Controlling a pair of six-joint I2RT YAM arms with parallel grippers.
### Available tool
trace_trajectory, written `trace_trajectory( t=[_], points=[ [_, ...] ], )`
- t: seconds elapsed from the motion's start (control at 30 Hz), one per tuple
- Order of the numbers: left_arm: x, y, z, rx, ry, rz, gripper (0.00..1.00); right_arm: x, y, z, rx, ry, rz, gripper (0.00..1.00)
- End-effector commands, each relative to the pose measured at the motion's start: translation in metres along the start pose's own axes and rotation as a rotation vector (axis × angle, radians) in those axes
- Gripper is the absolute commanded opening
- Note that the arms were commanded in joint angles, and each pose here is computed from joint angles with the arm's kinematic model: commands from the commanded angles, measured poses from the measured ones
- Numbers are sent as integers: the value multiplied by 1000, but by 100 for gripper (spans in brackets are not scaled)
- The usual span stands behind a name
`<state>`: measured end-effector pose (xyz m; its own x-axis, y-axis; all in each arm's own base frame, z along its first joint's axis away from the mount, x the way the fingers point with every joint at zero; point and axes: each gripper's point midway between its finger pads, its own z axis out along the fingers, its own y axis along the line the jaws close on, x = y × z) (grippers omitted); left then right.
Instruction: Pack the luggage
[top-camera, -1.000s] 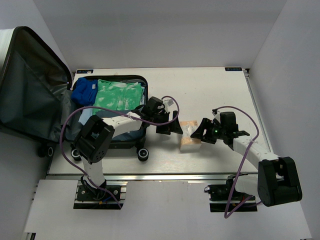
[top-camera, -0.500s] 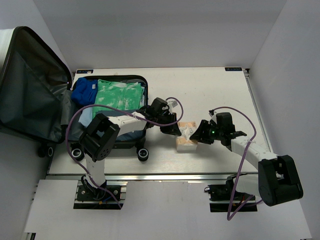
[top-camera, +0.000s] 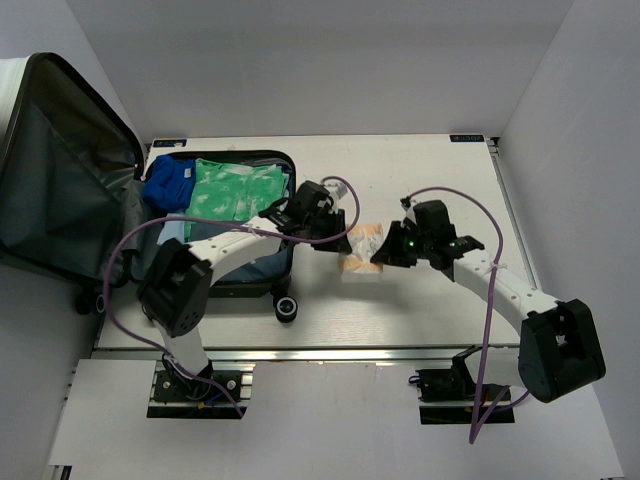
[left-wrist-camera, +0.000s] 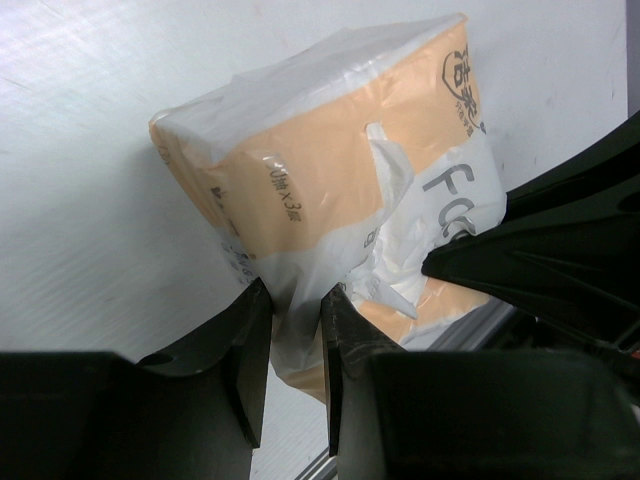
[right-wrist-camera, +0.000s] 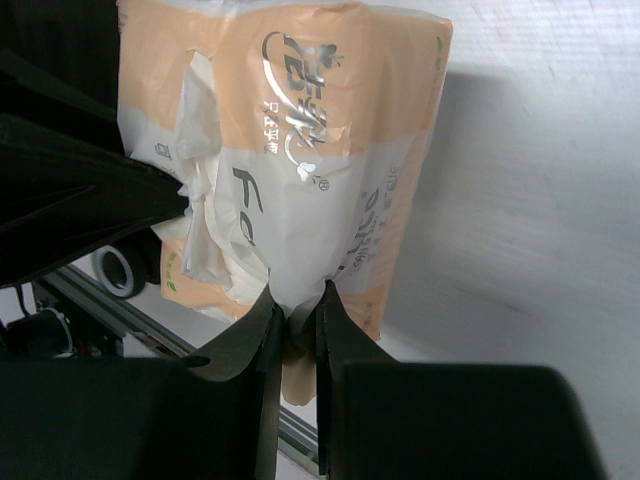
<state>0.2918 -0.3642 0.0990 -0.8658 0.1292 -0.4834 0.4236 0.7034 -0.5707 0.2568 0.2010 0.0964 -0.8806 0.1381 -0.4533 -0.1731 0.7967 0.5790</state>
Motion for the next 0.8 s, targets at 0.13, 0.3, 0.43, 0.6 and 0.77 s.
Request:
trace_trajectory(
  t=[0.13, 0.3, 0.43, 0.6, 0.77],
  points=[
    [-79, -60, -115, -51, -329, 107, 0, -65, 164, -34, -433, -136, -245, 0],
    [-87, -5, -168, -411, -418, 60, 0, -52, 239, -10, -545, -60, -336, 0],
    [-82, 49, -208, -669, -462, -4, 0, -44, 289, 22, -583, -1, -364, 0],
    [-78, 105, -260, -916, -493, -76, 0, -25, 361, 71, -638, 30, -391, 0],
    [-87, 120, -307, -984, -585, -83, 0, 2, 413, 109, -687, 31, -431, 0]
  ],
)
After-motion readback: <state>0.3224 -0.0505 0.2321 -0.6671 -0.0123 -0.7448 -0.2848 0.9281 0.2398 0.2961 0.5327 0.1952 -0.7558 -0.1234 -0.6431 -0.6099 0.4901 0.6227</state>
